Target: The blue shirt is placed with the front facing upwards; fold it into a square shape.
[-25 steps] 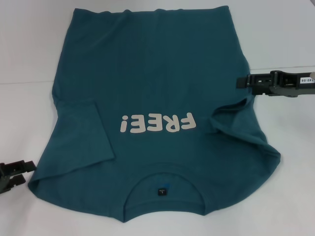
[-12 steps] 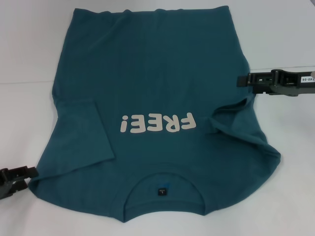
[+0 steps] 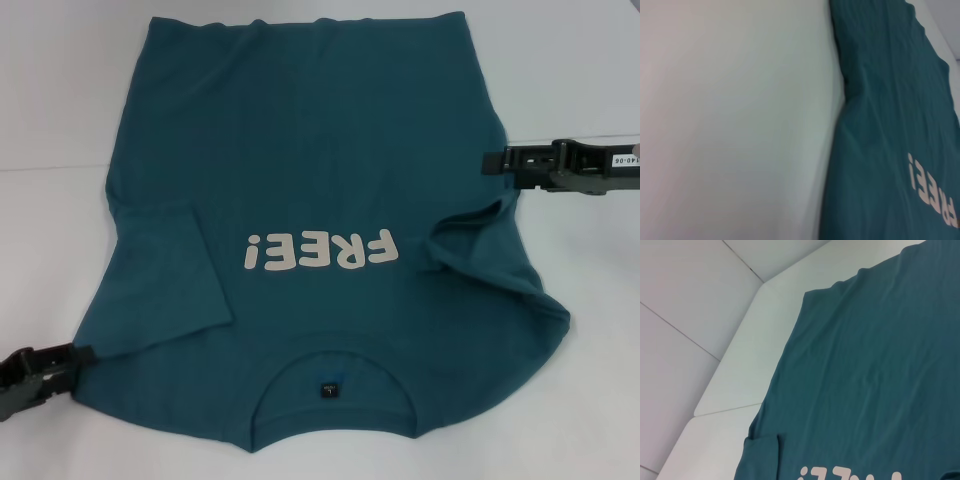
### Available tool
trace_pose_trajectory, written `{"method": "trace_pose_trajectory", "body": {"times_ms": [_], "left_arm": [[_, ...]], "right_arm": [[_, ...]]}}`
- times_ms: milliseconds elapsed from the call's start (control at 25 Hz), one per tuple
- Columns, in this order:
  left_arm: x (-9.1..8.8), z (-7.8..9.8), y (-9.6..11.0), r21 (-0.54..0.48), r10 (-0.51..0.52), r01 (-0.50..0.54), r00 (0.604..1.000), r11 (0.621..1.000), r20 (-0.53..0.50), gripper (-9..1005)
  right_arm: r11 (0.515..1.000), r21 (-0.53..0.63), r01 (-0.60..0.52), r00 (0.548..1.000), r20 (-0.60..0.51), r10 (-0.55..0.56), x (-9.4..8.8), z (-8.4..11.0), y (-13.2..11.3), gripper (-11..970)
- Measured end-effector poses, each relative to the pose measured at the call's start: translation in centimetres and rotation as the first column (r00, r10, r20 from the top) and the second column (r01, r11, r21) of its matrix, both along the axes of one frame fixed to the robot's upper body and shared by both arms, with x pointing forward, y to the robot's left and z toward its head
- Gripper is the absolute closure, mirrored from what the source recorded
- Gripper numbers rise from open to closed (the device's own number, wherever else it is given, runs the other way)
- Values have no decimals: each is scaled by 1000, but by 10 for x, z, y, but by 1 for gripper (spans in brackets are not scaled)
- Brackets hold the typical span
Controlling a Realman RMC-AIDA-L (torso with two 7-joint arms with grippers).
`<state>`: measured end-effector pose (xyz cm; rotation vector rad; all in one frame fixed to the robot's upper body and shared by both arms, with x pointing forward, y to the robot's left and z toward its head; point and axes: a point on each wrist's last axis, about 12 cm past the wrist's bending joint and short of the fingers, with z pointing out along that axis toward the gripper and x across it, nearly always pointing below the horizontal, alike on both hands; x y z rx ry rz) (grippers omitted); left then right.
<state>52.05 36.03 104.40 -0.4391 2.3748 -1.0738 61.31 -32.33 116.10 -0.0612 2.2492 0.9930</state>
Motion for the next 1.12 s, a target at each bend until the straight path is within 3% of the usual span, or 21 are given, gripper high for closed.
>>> {"method": "trace_pose_trajectory", "body": {"times_ms": [360,640,1120], "left_arm": [[-2,4,-3,-28,-37,37,999,999,0,420],[-2,9,9,-22,24,-24,999,999,26,420],[9,5,8,37,55,-57,998,998,38,419]], "right_arm": [[1000,0,1,1000,-1,-1,0,-1,-1,164],[1000,0,5,1000,-3,-5,-1,-2,-1,164],[1000,2,16,1000,-12,-16,-1,-6,-2,165]]}}
